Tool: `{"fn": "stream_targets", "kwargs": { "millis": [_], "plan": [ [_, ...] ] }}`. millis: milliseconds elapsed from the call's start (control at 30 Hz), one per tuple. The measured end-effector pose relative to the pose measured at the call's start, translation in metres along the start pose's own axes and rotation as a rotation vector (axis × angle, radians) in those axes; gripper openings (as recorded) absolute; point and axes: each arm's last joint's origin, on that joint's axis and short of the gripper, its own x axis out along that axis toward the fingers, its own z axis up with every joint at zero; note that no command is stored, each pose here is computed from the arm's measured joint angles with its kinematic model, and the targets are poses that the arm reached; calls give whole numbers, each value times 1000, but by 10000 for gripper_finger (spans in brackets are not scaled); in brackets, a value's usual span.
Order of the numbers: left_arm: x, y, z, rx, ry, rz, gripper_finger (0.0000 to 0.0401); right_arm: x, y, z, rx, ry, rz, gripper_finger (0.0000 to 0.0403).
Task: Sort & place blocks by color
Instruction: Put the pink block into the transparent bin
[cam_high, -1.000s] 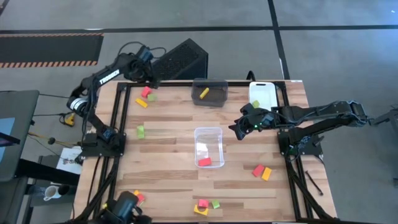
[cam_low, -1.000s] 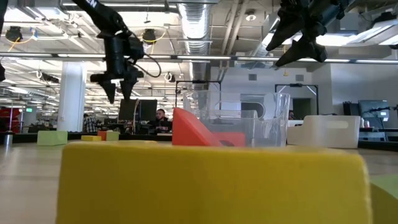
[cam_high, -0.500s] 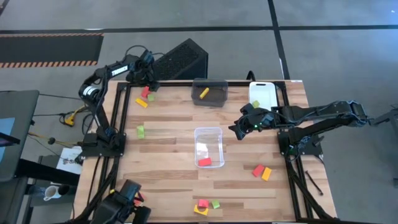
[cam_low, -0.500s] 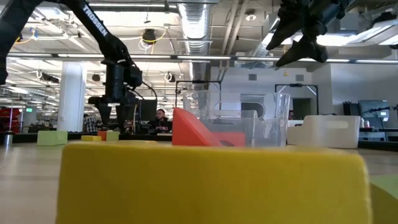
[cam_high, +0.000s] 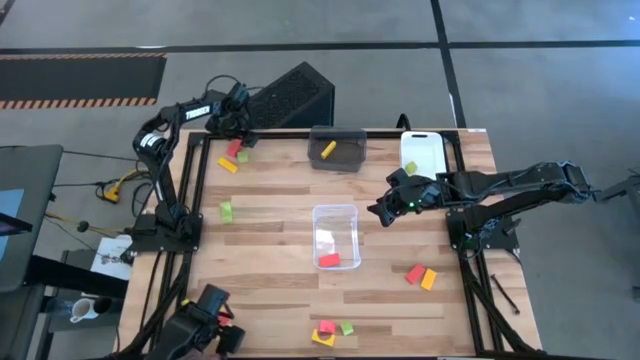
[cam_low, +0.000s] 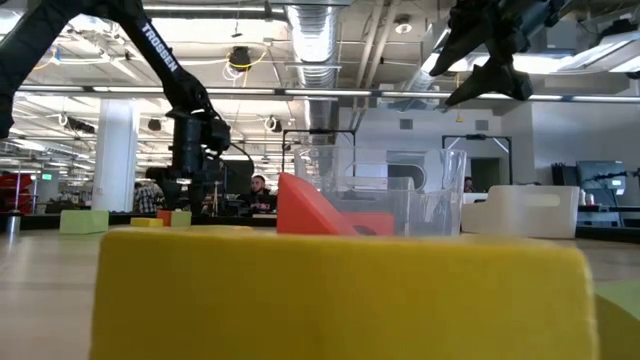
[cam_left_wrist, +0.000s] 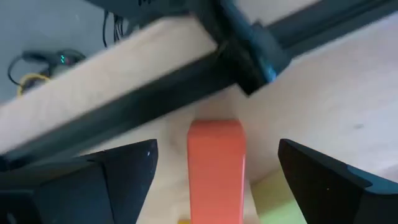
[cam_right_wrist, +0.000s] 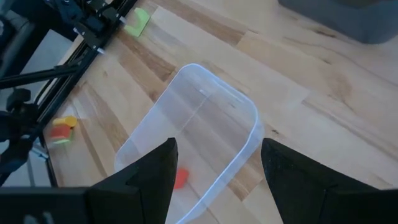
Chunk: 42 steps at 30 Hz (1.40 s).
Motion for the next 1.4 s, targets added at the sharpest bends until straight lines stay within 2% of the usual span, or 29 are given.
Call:
{"fn": "stream_targets", "kwargs": {
  "millis": [300,633,767,967,1100,1233,1400],
  "plan": [
    [8,5,-9,-62,53,-50,226,-2,5,-6,-15,17,19,255],
    [10,4,-12,-66,64,-55,98,-2,5,-7,-17,21,22,255],
    [4,3,-13,-87,67,-66,96,-2,5,-7,-17,21,22,255],
    [-44,-7,-7,-57,-68,-97,102,-2,5,-7,-52,17,21,255],
    [-86,-23,-14,3,-201,-224,110,-2,5,-6,-63,-11,-2,255],
    [-121,-56,-35,137,-272,-368,100,-2,4,-5,-77,-49,-32,255],
    [-156,-113,-66,304,-350,-502,105,-1,2,-2,-71,-76,-52,255]
  ]
}}
